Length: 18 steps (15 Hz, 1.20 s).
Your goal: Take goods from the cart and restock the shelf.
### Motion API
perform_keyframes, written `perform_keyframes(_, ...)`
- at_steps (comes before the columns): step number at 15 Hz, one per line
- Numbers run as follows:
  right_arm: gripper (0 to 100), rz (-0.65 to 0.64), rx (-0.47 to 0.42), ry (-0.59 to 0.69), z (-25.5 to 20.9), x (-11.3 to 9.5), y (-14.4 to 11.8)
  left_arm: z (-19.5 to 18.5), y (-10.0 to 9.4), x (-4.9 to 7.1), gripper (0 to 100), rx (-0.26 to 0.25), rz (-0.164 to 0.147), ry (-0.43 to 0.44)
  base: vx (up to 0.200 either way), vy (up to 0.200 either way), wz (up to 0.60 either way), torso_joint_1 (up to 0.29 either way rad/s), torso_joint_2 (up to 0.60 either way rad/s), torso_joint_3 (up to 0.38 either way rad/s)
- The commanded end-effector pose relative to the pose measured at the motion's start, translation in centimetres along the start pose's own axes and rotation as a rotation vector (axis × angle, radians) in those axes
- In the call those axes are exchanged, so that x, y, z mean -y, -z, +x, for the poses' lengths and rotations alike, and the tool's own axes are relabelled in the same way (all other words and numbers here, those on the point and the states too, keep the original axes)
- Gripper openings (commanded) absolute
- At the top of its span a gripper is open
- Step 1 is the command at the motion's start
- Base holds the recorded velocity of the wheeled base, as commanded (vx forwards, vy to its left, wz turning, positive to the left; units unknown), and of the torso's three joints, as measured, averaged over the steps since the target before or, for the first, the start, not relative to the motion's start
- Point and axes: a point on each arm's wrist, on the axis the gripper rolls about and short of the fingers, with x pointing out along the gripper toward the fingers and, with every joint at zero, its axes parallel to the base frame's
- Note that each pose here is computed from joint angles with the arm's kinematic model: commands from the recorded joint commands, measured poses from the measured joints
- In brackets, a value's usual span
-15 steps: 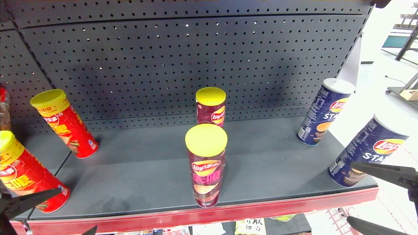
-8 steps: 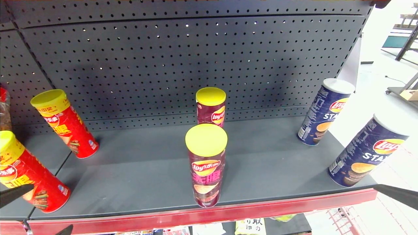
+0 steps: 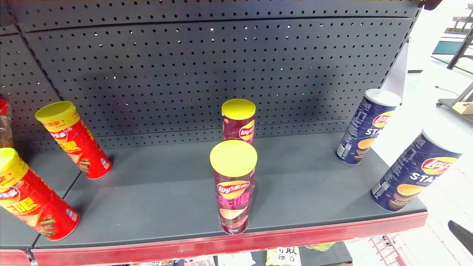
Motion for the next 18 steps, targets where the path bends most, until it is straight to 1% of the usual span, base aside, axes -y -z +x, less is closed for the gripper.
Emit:
perform_keyframes(1,100,0.01,-0.036,0.071,-2.5,-0.2,3.0,-2.2,3.9,0.7,100,0.023,-0.107,-0.106,0.0,0.0,0.0,0.0,0.0,0.0)
perform_keyframes(2,100,0.016,-0.076,0.094,-4.0,-0.6,4.6,-2.2,6.3,0.9,100,0.06,-0.111,-0.097,0.0,0.0,0.0,0.0,0.0,0.0)
perform_keyframes(3,100,0.017,-0.077,0.102,-5.0,-0.8,5.8,-1.9,8.1,1.1,100,0.083,-0.105,-0.077,0.0,0.0,0.0,0.0,0.0,0.0)
perform_keyframes(4,100,0.016,-0.047,0.098,-6.0,-1.1,7.1,-1.7,8.6,1.0,100,0.129,-0.102,-0.031,0.0,0.0,0.0,0.0,0.0,0.0)
perform_keyframes(5,100,0.019,-0.01,0.104,-6.5,-1.3,7.7,-1.4,8.5,1.1,100,0.163,-0.114,0.009,0.0,0.0,0.0,0.0,0.0,0.0)
perform_keyframes(6,100,0.021,-0.013,0.098,-6.5,-1.3,7.7,-0.9,8.5,1.2,100,0.195,-0.113,0.048,0.0,0.0,0.0,0.0,0.0,0.0)
perform_keyframes(7,100,0.05,-0.005,0.097,-6.3,-1.3,7.9,0.4,8.6,1.3,100,0.317,-0.106,0.076,0.0,0.0,0.0,0.0,0.0,0.0)
perform_keyframes(8,100,0.066,0.008,0.1,-6.1,-1.3,8.0,0.6,8.5,1.2,100,0.356,-0.113,0.075,0.0,0.0,0.0,0.0,0.0,0.0)
perform_keyframes(9,100,0.075,0.046,0.092,-5.8,-1.3,8.0,0.7,8.5,1.2,100,0.366,-0.139,0.066,0.0,0.0,0.0,0.0,0.0,0.0)
perform_keyframes(10,100,0.08,0.096,0.076,-5.3,-1.3,8.3,0.7,8.6,1.0,100,0.364,-0.157,-0.021,0.0,0.0,0.0,0.0,0.0,0.0)
perform_keyframes(11,100,0.097,0.14,0.086,-5.0,-1.3,8.3,0.8,8.7,0.9,100,0.361,-0.159,-0.083,0.0,0.0,0.0,0.0,0.0,0.0)
perform_keyframes(12,100,0.11,0.157,0.094,-5.0,-1.3,8.3,0.8,8.6,0.8,100,0.364,-0.168,-0.099,0.0,0.0,0.0,0.0,0.0,0.0)
perform_keyframes(13,100,0.114,0.157,0.097,-5.0,-1.3,8.3,0.9,8.8,0.9,100,0.359,-0.157,-0.091,0.0,0.0,0.0,0.0,0.0,0.0)
perform_keyframes(14,100,0.118,0.157,0.095,-5.0,-1.3,8.2,1.1,9.0,1.0,100,0.358,-0.121,-0.043,0.0,0.0,0.0,0.0,0.0,0.0)
perform_keyframes(15,100,0.146,0.141,0.083,-4.9,-1.3,8.2,1.4,9.2,1.2,100,0.364,-0.071,0.037,0.0,0.0,0.0,0.0,0.0,0.0)
perform_keyframes(17,100,0.114,0.15,0.055,-4.9,-1.3,8.3,1.4,9.3,1.2,100,0.356,-0.076,0.029,0.0,0.0,0.0,0.0,0.0,0.0)
perform_keyframes(18,100,0.116,0.152,0.058,-4.9,-1.4,8.3,1.4,9.3,1.2,100,0.36,-0.078,0.026,0.0,0.0,0.0,0.0,0.0,0.0)
